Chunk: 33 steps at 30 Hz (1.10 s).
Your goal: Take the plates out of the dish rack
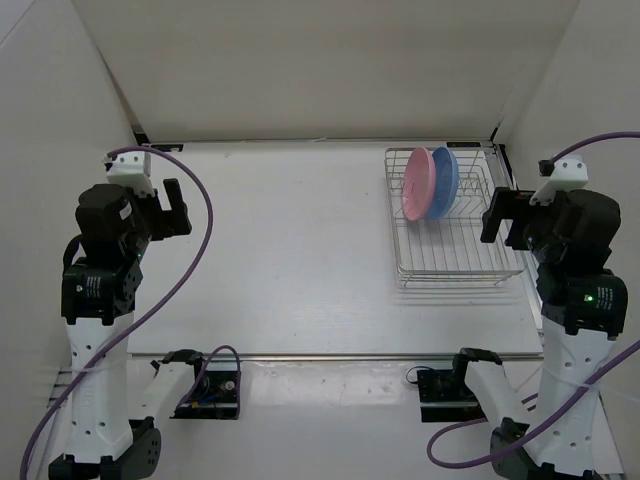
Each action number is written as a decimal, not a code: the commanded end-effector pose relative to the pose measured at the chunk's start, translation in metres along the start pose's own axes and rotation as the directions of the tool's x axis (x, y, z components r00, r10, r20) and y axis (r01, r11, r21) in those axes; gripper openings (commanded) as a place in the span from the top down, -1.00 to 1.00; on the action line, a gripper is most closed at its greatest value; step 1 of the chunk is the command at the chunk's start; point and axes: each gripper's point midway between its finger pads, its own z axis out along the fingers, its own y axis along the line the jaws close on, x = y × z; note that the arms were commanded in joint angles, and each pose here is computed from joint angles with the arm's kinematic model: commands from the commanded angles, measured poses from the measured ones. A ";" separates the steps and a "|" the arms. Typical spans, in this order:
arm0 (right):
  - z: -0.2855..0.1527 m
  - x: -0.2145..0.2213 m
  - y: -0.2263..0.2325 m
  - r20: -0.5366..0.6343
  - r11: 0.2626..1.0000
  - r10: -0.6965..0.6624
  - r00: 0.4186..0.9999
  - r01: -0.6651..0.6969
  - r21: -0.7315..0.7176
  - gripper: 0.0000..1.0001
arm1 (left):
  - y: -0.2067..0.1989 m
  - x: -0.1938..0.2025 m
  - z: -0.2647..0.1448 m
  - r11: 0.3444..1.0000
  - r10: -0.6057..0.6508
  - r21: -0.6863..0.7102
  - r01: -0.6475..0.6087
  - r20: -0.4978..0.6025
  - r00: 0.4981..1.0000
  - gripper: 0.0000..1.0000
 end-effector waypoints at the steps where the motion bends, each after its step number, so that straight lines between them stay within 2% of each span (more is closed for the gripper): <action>1: 0.001 0.003 -0.003 -0.012 1.000 0.002 1.000 -0.002 0.015 -1.00 | 0.000 -0.009 -0.008 1.000 -0.016 0.006 0.016 0.027 1.000 -1.00; 4: -0.004 -0.001 0.013 0.033 0.997 -0.025 0.999 0.028 -0.074 -1.00 | 0.000 -0.002 -0.007 1.000 -0.015 0.006 0.015 0.013 1.000 -1.00; 8: 0.016 0.009 0.007 -0.010 0.997 -0.048 0.999 0.047 -0.056 -1.00 | -0.001 0.011 -0.001 1.000 -0.004 0.014 0.004 -0.013 1.000 -1.00; 11: 0.039 0.000 -0.005 -0.004 0.997 -0.072 0.997 0.072 -0.011 -1.00 | 0.000 0.017 0.004 1.000 -0.002 0.005 0.002 -0.029 1.000 -1.00; 14: 0.062 -0.016 -0.005 -0.029 0.994 -0.108 0.994 0.108 0.005 -1.00 | 0.005 0.027 0.012 1.000 0.000 -0.026 -0.001 -0.057 0.998 -1.00; 16: 0.064 -0.046 -0.005 0.019 0.986 -0.161 0.987 0.160 0.045 -1.00 | 0.011 0.031 0.013 0.998 0.010 -0.056 -0.014 -0.067 0.998 -1.00; 17: 0.074 -0.051 0.000 0.007 0.978 -0.200 0.980 0.199 0.070 -1.00 | 0.011 0.033 0.018 0.998 0.011 -0.056 -0.015 -0.076 0.997 -1.00; 18: 0.074 -0.069 0.003 0.050 0.970 -0.230 0.972 0.225 0.091 -1.00 | 0.013 0.034 0.021 0.997 0.011 -0.069 -0.017 -0.085 0.996 -1.00; 19: 0.088 -0.079 0.027 0.059 0.957 -0.288 0.956 0.284 0.063 -1.00 | 0.015 0.036 0.023 0.996 0.021 -0.081 -0.029 -0.095 0.995 -1.00; 20: 0.085 -0.085 0.021 0.065 0.951 -0.300 0.952 0.293 0.096 -1.00 | 0.015 0.036 0.023 0.996 0.021 -0.082 -0.029 -0.095 0.995 -1.00; 23: 0.110 -0.088 0.054 0.065 0.912 -0.408 0.911 0.403 0.070 -1.00 | 0.019 0.041 0.027 0.994 0.023 -0.104 -0.035 -0.115 0.993 -1.00; 27: 0.155 -0.069 0.089 0.003 0.841 -0.537 0.844 0.535 0.073 -0.95 | 0.021 0.045 0.030 0.992 0.033 -0.115 -0.049 -0.134 0.990 -1.00; 33: 0.202 -0.051 0.108 -0.062 0.791 -0.605 0.794 0.608 0.066 -0.79 | 0.021 0.051 0.040 0.992 0.035 -0.114 -0.053 -0.152 0.988 -1.00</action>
